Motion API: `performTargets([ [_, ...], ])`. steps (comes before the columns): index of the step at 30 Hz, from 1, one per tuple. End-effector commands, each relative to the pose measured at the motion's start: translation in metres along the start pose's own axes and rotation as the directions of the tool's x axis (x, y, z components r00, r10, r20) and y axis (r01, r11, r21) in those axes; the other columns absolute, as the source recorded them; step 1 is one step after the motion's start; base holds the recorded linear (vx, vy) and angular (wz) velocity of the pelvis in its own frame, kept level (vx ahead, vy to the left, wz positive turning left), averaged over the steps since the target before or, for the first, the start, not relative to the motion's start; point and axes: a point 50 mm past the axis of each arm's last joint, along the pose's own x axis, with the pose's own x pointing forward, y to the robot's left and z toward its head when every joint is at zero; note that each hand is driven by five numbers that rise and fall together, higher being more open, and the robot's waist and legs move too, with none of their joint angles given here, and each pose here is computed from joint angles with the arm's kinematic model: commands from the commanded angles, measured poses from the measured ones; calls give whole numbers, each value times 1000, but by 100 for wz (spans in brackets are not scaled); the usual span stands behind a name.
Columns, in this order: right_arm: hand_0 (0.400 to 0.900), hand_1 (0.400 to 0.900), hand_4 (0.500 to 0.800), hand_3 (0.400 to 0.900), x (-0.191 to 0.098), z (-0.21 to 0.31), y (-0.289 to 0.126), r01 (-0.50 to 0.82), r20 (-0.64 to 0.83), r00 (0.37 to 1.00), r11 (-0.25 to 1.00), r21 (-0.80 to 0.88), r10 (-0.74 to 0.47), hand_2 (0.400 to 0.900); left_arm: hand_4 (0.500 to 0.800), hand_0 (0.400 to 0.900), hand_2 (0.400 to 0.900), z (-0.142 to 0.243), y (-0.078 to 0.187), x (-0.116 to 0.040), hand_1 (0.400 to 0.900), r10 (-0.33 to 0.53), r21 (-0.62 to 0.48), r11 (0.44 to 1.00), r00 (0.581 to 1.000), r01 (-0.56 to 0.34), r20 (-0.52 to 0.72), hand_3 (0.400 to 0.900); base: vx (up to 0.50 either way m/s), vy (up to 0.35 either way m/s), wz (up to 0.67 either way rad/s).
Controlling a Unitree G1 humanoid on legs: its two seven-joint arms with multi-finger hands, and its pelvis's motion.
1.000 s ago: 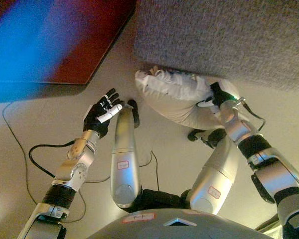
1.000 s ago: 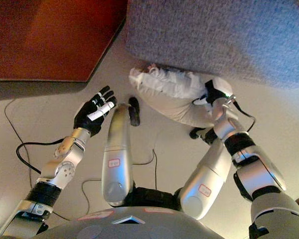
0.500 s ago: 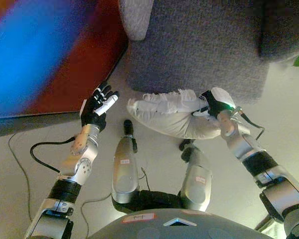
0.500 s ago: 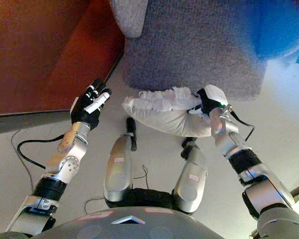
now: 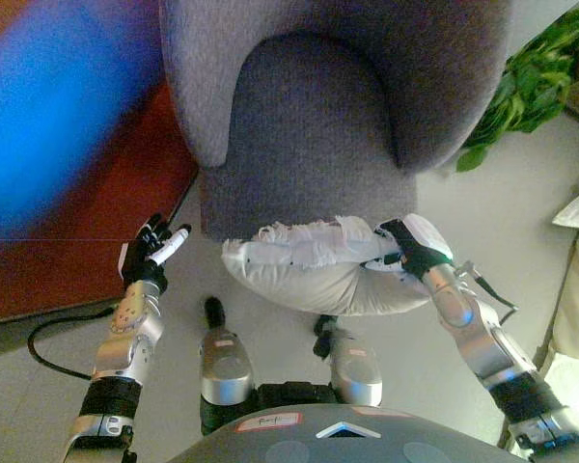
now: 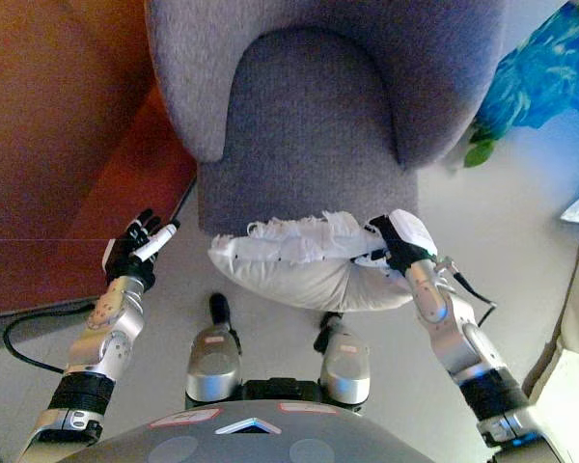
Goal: Pick up the pillow and put it on the sofa.
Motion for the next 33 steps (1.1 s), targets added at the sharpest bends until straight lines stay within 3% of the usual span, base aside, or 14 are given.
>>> performTargets([
  [1, 400, 400, 500, 400, -18, 54, -90, 380, 362, 856, 924, 42, -368, 400, 800, 900, 900, -11, 7, -2, 900, 6, 45, 999, 1000, -6, 3, 900, 80, 57, -7],
  [12, 400, 400, 500, 400, -41, 73, -120, 387, 492, 788, 919, 73, -371, 400, 800, 900, 900, -35, 15, -11, 900, -3, 37, 999, 996, 6, -87, 900, 89, 42, -3],
  [17, 400, 400, 500, 400, -31, 75, -135, 347, 482, 811, 936, 63, -332, 400, 800, 900, 900, -37, 15, -9, 900, -14, 28, 999, 995, 17, -99, 900, 82, 11, 4],
  [21, 400, 400, 500, 400, -11, 67, -154, 250, 410, 870, 961, 115, -275, 400, 800, 900, 900, -34, 16, -9, 900, -46, 28, 998, 994, 49, -96, 900, 125, -29, 9],
  [26, 400, 400, 500, 400, 27, 59, -185, 246, 303, 913, 962, 120, -272, 400, 800, 900, 900, -18, 16, -10, 900, -118, 43, 992, 990, 122, -81, 900, 117, -63, 20],
  [31, 400, 400, 500, 400, 52, 9, -238, 322, -31, 947, 937, 137, -320, 400, 800, 900, 900, 7, 17, -14, 900, -223, 104, 968, 973, 229, -63, 900, 65, -112, 40],
  [33, 400, 400, 500, 400, 51, -5, -262, 375, -161, 922, 918, 130, -354, 400, 800, 900, 900, 17, 16, -12, 900, -261, 130, 955, 964, 265, -48, 900, 35, -172, 40],
])
